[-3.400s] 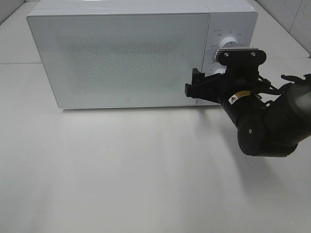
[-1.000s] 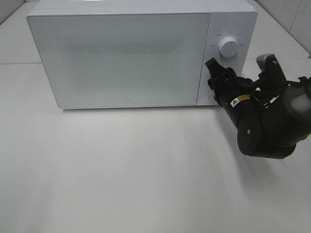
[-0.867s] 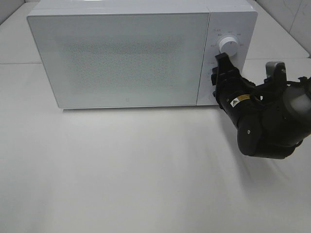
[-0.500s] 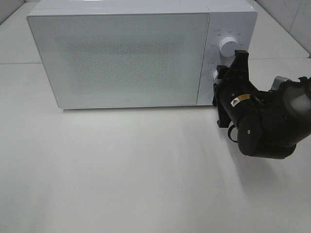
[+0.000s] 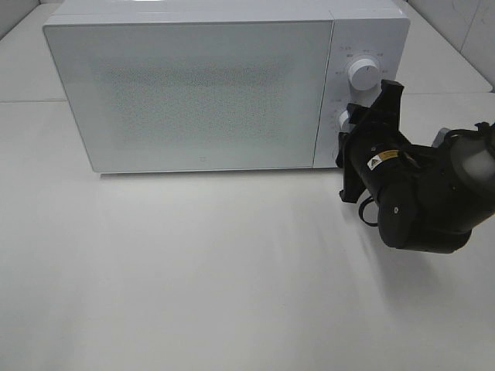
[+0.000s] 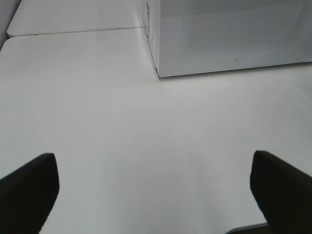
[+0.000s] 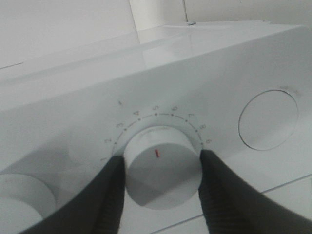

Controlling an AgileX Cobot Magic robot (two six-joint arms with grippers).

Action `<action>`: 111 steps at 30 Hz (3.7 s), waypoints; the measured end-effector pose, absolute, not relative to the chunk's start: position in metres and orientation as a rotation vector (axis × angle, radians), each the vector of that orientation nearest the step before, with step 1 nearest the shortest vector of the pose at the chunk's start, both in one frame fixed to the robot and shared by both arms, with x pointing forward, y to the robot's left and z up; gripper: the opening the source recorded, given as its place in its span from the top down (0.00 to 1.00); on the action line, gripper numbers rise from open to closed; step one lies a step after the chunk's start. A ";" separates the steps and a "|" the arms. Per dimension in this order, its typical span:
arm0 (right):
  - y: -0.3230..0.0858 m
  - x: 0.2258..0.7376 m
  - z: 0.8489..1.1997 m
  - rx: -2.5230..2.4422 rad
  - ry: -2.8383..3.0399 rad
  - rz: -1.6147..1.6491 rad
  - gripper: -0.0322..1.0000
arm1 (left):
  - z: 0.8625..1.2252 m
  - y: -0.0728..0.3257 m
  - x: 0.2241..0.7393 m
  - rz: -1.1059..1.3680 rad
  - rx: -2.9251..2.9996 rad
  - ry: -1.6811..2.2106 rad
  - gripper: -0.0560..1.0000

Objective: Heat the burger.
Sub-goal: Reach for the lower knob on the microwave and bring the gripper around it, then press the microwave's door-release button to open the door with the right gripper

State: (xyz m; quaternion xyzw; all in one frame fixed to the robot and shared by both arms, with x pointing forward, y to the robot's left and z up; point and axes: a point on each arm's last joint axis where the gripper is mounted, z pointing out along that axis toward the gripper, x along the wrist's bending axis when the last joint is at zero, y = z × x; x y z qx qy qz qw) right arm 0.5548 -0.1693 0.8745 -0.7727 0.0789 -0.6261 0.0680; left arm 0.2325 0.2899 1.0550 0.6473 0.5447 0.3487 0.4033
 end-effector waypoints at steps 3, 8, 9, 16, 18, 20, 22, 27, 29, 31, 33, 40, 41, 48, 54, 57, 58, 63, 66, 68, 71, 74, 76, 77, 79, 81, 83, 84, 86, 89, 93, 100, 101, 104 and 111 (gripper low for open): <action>-0.169 0.555 0.874 -2.316 0.264 -1.876 0.54 | 1.055 0.290 0.233 0.881 1.635 1.376 0.01; -0.169 0.555 0.875 -2.312 0.269 -1.875 0.54 | 1.055 0.290 0.233 0.881 1.635 1.376 0.01; -0.169 0.555 0.875 -2.312 0.269 -1.875 0.54 | 1.055 0.290 0.233 0.881 1.635 1.376 0.01; -0.169 0.555 0.875 -2.312 0.269 -1.875 0.54 | 1.055 0.290 0.233 0.881 1.635 1.376 0.01; -0.169 0.555 0.874 -2.313 0.269 -1.874 0.54 | 1.055 0.290 0.233 0.881 1.635 1.376 0.01; -0.169 0.555 0.875 -2.310 0.269 -1.876 0.54 | 1.055 0.290 0.233 0.881 1.635 1.376 0.01; -0.169 0.555 0.875 -2.310 0.269 -1.876 0.54 | 1.055 0.290 0.233 0.881 1.635 1.376 0.01; -0.169 0.555 0.875 -2.310 0.269 -1.876 0.53 | 1.055 0.290 0.233 0.881 1.635 1.376 0.01; -0.169 0.555 0.875 -2.310 0.270 -1.876 0.53 | 1.055 0.290 0.233 0.881 1.635 1.376 0.01; -0.169 0.555 0.875 -2.308 0.268 -1.874 0.50 | 1.055 0.290 0.233 0.881 1.635 1.376 0.01; -0.169 0.555 0.875 -2.304 0.266 -1.871 0.50 | 1.055 0.290 0.233 0.881 1.635 1.376 0.01; -0.166 0.554 0.874 -2.300 0.248 -1.854 0.44 | 1.055 0.290 0.233 0.881 1.635 1.376 0.01; -0.166 0.554 0.874 -2.300 0.248 -1.854 0.44 | 1.055 0.290 0.233 0.881 1.635 1.376 0.01; -0.165 0.553 0.872 -2.323 0.241 -1.823 0.32 | 1.055 0.290 0.233 0.881 1.635 1.376 0.01; -0.166 0.552 0.871 -2.332 0.237 -1.814 0.29 | 1.055 0.290 0.233 0.881 1.635 1.376 0.01; -0.166 0.551 0.870 -2.332 0.230 -1.815 0.29 | 1.055 0.290 0.233 0.881 1.635 1.376 0.01; -0.166 0.551 0.870 -2.332 0.230 -1.815 0.29 | 1.055 0.290 0.233 0.881 1.635 1.376 0.01; -0.170 0.549 0.881 -2.279 0.284 -1.827 0.28 | 1.055 0.290 0.233 0.881 1.635 1.376 0.01; -0.172 0.546 0.887 -2.260 0.297 -1.835 0.28 | 1.055 0.290 0.233 0.881 1.635 1.376 0.01; -0.174 0.543 0.888 -2.261 0.302 -1.831 0.28 | 1.055 0.290 0.233 0.881 1.635 1.376 0.01; -0.177 0.538 0.889 -2.266 0.304 -1.831 0.28 | 1.055 0.290 0.233 0.881 1.635 1.376 0.01; -0.180 0.532 0.890 -2.278 0.303 -1.827 0.28 | 1.055 0.290 0.233 0.881 1.635 1.376 0.01; -0.182 0.530 0.890 -2.282 0.303 -1.824 0.28 | 1.055 0.290 0.233 0.881 1.635 1.376 0.01; -0.184 0.526 0.891 -2.289 0.305 -1.821 0.28 | 1.055 0.290 0.233 0.881 1.635 1.376 0.01; -0.186 0.522 0.893 -2.291 0.304 -1.820 0.28 | 1.055 0.290 0.233 0.881 1.635 1.376 0.01; -0.188 0.519 0.894 -2.295 0.301 -1.820 0.28 | 1.055 0.290 0.233 0.881 1.635 1.376 0.01; -0.193 0.510 0.898 -2.322 0.260 -1.834 0.28 | 1.055 0.290 0.233 0.881 1.635 1.376 0.01; -0.197 0.504 0.901 -2.348 0.204 -1.857 0.28 | 1.055 0.290 0.233 0.881 1.635 1.376 0.01; -0.198 0.501 0.903 -2.363 0.165 -1.876 0.28 | 1.055 0.290 0.233 0.881 1.635 1.376 0.01; -0.203 0.493 0.911 -2.404 0.030 -1.940 0.28 | 1.055 0.290 0.233 0.881 1.635 1.376 0.01; -0.206 0.483 0.934 -2.405 -0.235 -2.089 0.28 | 1.055 0.290 0.233 0.881 1.635 1.376 0.01; -0.204 0.468 0.979 -2.353 -0.942 -2.294 0.28 | 1.055 0.290 0.233 0.881 1.635 1.376 0.01; -0.204 0.465 0.985 -2.344 -1.041 -2.299 0.28 | 1.055 0.290 0.233 0.881 1.635 1.376 0.01; -0.204 0.454 0.991 -2.341 -1.426 -2.211 0.28 | 1.055 0.290 0.233 0.881 1.635 1.376 0.01; -0.200 0.425 1.012 -1.987 -2.388 -1.817 0.28 | 1.055 0.290 0.233 0.881 1.635 1.376 0.01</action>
